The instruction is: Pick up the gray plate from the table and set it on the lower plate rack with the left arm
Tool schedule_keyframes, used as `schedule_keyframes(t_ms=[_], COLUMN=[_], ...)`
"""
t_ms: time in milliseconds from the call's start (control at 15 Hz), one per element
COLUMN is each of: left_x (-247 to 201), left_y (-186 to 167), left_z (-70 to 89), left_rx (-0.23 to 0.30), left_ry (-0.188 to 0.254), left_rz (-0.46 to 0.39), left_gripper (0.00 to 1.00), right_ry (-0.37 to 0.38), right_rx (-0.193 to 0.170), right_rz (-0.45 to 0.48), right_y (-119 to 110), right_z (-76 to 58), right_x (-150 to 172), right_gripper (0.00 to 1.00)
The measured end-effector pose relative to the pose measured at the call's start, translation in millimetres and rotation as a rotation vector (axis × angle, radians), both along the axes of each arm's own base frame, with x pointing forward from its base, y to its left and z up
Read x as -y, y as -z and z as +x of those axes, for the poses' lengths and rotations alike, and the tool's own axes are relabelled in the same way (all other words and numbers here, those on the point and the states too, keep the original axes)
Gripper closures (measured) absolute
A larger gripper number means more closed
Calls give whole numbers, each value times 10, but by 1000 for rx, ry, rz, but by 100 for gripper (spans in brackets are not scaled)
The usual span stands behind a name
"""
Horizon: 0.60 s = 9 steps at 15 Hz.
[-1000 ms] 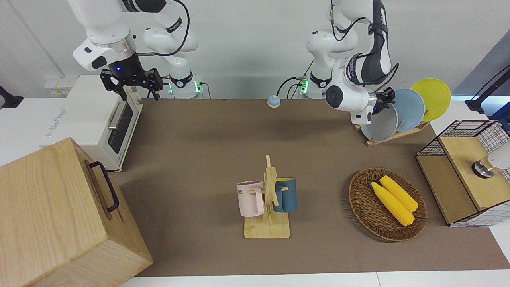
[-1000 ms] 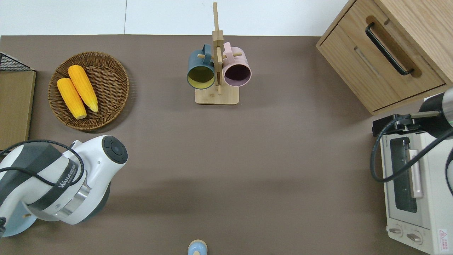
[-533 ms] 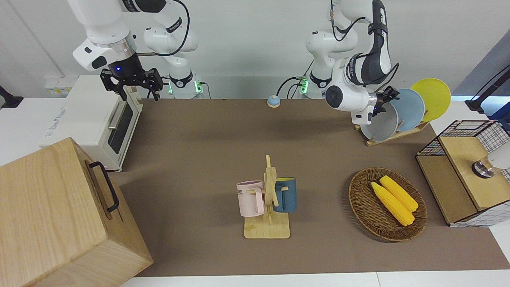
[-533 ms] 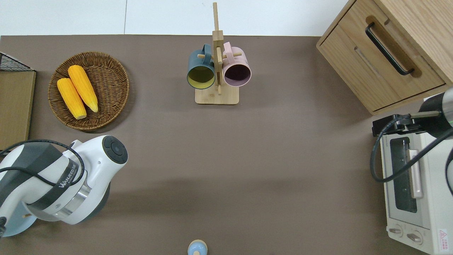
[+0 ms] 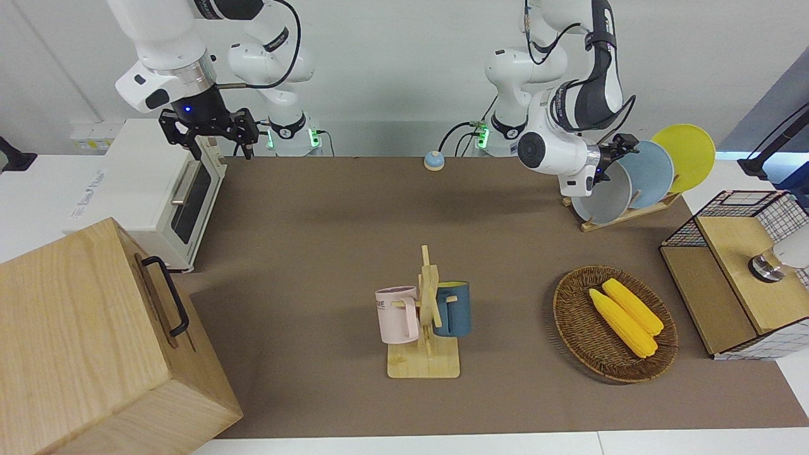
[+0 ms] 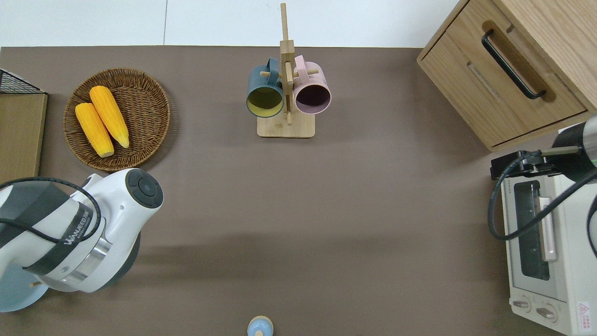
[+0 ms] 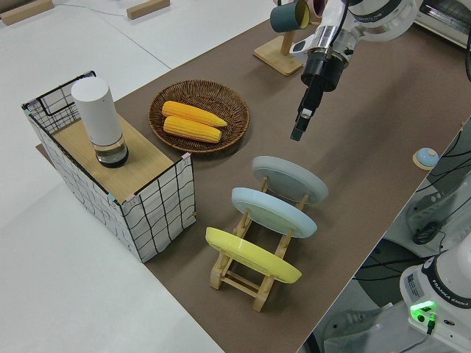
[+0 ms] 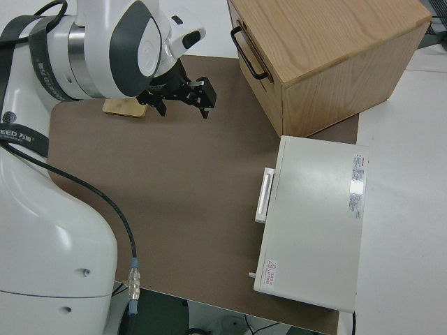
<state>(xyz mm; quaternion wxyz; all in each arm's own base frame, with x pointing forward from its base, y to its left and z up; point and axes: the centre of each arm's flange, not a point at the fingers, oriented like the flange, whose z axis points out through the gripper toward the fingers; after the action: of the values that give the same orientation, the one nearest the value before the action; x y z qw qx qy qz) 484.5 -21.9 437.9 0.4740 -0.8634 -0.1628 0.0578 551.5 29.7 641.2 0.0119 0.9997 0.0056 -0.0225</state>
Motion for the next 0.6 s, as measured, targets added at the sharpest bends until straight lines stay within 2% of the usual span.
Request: schedule_keyframes(t_ms=[133, 400, 600], left_x=[90, 243, 344], left_y=[-164, -555, -736], left_z=[63, 171, 210], left_rx=[20, 36, 57], left_ry=[-25, -41, -58], left_rz=[-94, -289, -401], left_gripper=[0, 0, 0], right_ry=[0, 0, 0], right_rx=[0, 0, 0], right_rz=[0, 0, 0], right_y=[0, 0, 0], right_z=[0, 0, 0], right_x=[0, 0, 0], right_gripper=[1, 1, 1])
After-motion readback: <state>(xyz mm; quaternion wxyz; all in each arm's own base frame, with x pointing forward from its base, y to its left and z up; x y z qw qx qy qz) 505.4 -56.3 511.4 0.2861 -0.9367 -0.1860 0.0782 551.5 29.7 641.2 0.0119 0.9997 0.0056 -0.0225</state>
